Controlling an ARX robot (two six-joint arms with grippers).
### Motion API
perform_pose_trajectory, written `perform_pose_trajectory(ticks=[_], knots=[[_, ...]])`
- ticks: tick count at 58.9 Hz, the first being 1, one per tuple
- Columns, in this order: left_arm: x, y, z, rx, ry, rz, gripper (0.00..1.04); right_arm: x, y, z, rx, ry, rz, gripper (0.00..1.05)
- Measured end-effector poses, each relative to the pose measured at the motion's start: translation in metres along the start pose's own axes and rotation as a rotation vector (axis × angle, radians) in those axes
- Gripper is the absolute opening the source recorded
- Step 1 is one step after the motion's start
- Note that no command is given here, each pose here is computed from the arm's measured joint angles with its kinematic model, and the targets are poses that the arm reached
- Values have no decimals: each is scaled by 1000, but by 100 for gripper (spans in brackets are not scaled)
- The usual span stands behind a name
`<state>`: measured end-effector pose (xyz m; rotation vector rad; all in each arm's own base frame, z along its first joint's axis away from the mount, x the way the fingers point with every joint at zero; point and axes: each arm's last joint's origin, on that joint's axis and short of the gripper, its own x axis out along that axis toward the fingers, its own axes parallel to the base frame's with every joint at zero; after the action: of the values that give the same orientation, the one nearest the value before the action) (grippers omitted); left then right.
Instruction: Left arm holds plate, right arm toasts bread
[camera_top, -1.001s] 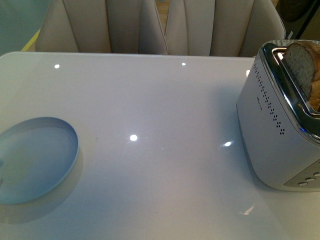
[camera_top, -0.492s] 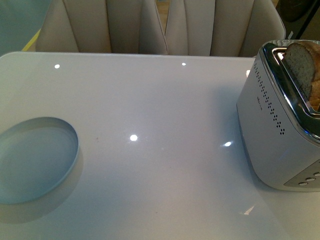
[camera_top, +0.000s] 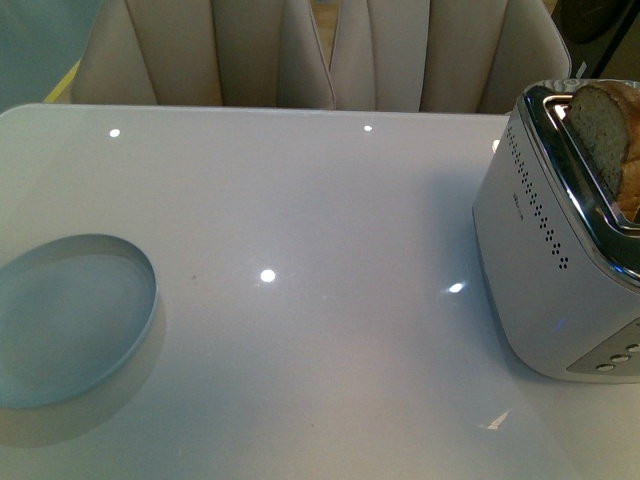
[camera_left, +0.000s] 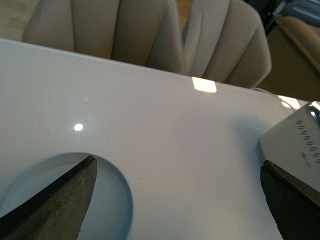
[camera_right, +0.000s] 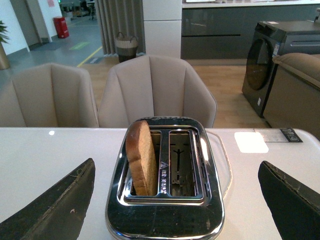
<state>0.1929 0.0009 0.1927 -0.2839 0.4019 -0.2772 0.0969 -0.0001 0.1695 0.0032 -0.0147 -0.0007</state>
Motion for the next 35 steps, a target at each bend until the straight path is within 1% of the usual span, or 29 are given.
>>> perform_pose_trajectory(ticks=[2, 4, 7, 8, 11, 12, 16, 17, 20, 21, 24, 25, 32, 35], knots=[[-2, -5, -2, -4, -6, -7, 98, 0, 0, 0, 0, 0, 0, 96], [-3, -6, -5, 33, -53, 31, 94, 0, 0, 0, 0, 0, 0, 96], [-9, -5, -11, 131, -228, 158, 84, 0, 0, 0, 0, 0, 0, 96], [-11, -5, -12, 145, -253, 179, 82, 0, 0, 0, 0, 0, 0, 96], [-19, -3, -15, 203, -363, 262, 72, 0, 0, 0, 0, 0, -1, 96], [-22, -4, -15, 219, -389, 270, 66, 0, 0, 0, 0, 0, 0, 96], [-27, -6, -19, 249, -407, 269, 52, 0, 0, 0, 0, 0, 1, 96], [-28, -6, -20, 250, -406, 270, 50, 0, 0, 0, 0, 0, 0, 96], [-30, -5, -25, 258, -399, 274, 40, 0, 0, 0, 0, 0, 0, 96], [-31, -5, -25, 260, -398, 275, 38, 0, 0, 0, 0, 0, 0, 96], [-33, -5, -29, 263, -394, 277, 27, 0, 0, 0, 0, 0, 0, 96], [-34, -5, -30, 263, -394, 277, 25, 0, 0, 0, 0, 0, 0, 96], [-39, -6, -35, 266, -397, 277, 3, 0, 0, 0, 0, 0, 0, 96], [-41, -6, -37, 269, -397, 277, 3, 0, 0, 0, 0, 0, 0, 96]])
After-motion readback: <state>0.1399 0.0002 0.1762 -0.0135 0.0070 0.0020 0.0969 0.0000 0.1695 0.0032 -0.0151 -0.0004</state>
